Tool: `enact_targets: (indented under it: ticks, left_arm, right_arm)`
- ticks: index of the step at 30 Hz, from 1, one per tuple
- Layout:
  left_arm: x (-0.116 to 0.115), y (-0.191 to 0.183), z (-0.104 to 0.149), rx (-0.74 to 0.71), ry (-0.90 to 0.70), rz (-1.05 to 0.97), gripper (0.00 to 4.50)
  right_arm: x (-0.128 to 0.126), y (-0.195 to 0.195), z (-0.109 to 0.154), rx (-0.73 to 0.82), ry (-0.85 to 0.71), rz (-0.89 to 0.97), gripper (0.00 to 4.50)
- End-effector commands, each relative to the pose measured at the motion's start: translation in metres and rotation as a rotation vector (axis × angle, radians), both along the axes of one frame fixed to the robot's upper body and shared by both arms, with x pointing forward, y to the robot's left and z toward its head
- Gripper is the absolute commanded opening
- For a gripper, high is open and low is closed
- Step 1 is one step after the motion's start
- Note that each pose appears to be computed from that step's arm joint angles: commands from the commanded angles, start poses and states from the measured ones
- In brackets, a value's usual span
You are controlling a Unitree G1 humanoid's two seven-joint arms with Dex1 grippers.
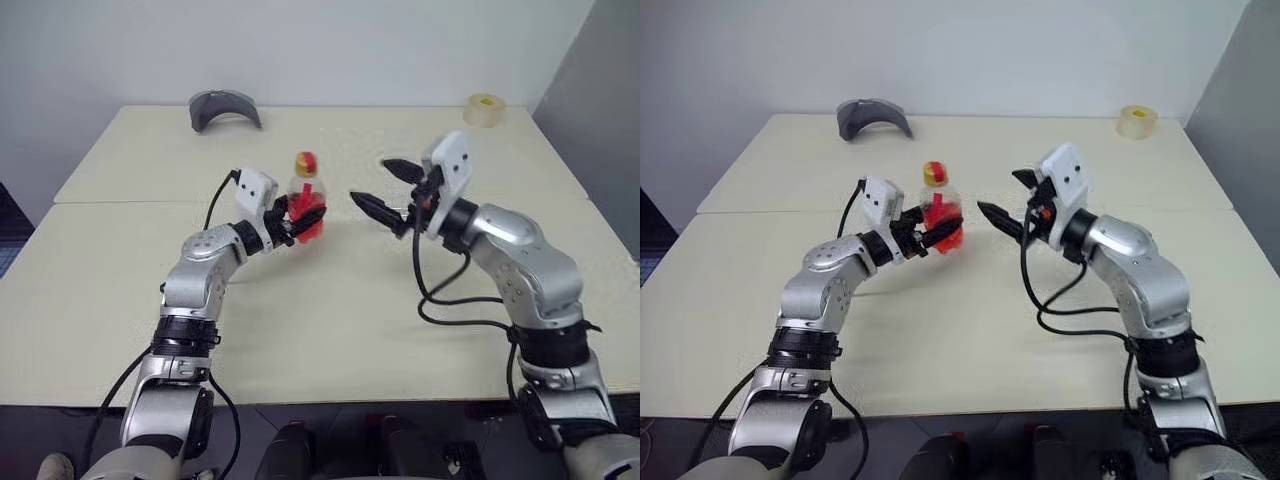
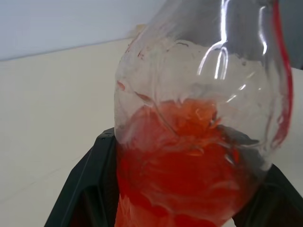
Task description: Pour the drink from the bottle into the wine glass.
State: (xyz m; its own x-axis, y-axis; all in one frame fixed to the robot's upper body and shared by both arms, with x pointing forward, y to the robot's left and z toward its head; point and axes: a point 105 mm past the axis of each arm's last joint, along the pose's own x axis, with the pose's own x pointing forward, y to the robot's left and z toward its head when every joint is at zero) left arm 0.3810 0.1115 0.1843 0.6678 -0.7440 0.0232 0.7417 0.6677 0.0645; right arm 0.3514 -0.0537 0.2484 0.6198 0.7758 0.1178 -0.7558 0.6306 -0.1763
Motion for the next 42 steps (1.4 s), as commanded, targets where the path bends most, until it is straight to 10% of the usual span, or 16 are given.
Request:
enact_targets:
  ticks: [1, 28, 38, 42]
  left_arm:
    - [-0.007, -0.014, 0.023, -0.027, -0.04, -0.063, 2.49]
    - [-0.005, -0.041, 0.029, -0.022, -0.04, -0.212, 2.44]
    - [-0.006, -0.041, 0.028, -0.021, -0.04, -0.215, 2.44]
    - [-0.009, -0.041, 0.028, -0.023, -0.038, -0.218, 2.3]
  right_arm:
    - [0.002, 0.009, 0.02, 0.039, -0.04, 0.03, 4.3]
    - [-0.007, 0.034, 0.042, 0.113, -0.001, 0.209, 4.3]
    - [-0.001, 0.031, 0.048, 0.151, 0.005, 0.189, 1.28]
    - [-0.002, 0.032, 0.049, 0.155, 0.003, 0.194, 1.28]
